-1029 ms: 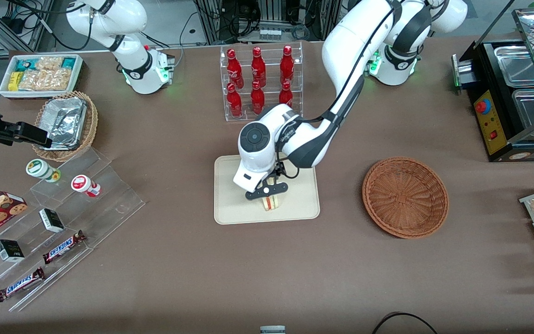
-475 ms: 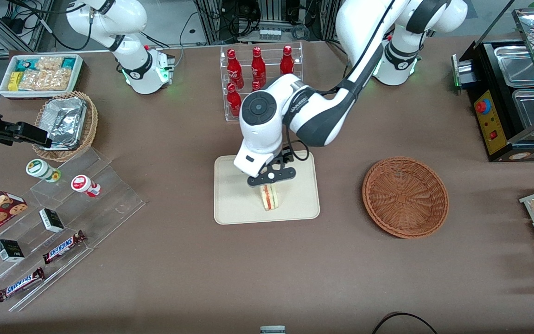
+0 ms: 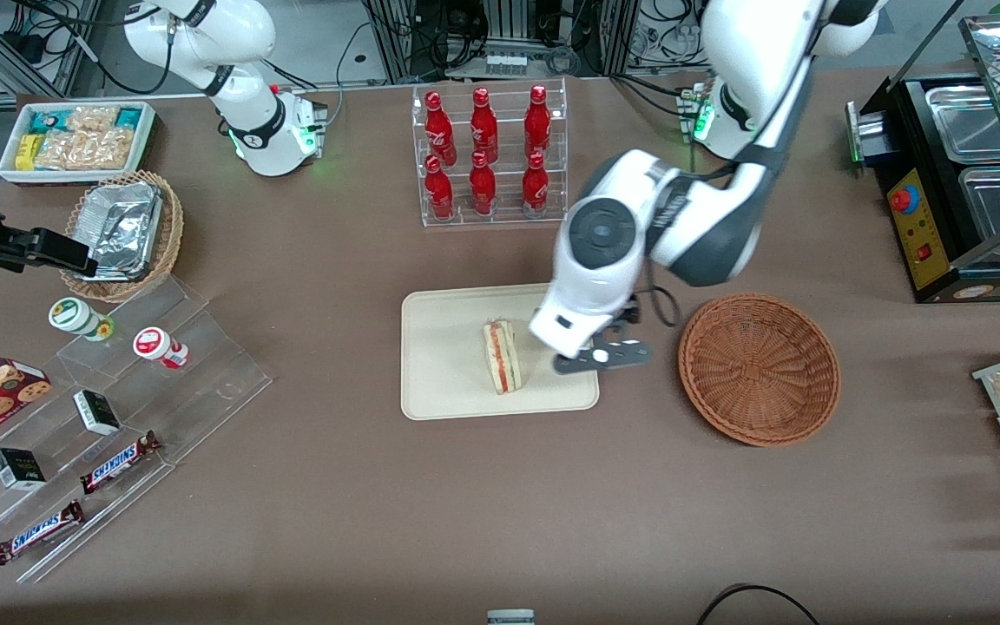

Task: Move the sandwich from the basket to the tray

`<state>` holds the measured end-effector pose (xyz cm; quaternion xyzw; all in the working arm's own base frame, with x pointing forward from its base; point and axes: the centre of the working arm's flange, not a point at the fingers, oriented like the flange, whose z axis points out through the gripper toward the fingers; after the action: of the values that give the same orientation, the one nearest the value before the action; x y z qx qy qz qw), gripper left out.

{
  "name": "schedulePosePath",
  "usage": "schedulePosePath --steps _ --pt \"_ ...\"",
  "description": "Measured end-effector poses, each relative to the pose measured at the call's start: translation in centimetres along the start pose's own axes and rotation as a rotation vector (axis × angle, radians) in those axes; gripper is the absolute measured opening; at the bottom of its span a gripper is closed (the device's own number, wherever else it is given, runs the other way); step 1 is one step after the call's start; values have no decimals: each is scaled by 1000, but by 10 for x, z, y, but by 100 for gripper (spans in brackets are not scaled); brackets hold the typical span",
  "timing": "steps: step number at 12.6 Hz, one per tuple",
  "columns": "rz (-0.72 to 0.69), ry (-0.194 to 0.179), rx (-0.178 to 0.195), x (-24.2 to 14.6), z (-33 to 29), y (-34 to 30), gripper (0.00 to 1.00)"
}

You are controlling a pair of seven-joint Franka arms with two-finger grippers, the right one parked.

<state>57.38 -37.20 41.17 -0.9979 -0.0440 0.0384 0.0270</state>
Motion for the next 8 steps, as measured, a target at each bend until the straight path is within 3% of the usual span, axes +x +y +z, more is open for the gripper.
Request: schedulePosePath --steps 8 --pt "164 -2 -14 16 -42 -192 100"
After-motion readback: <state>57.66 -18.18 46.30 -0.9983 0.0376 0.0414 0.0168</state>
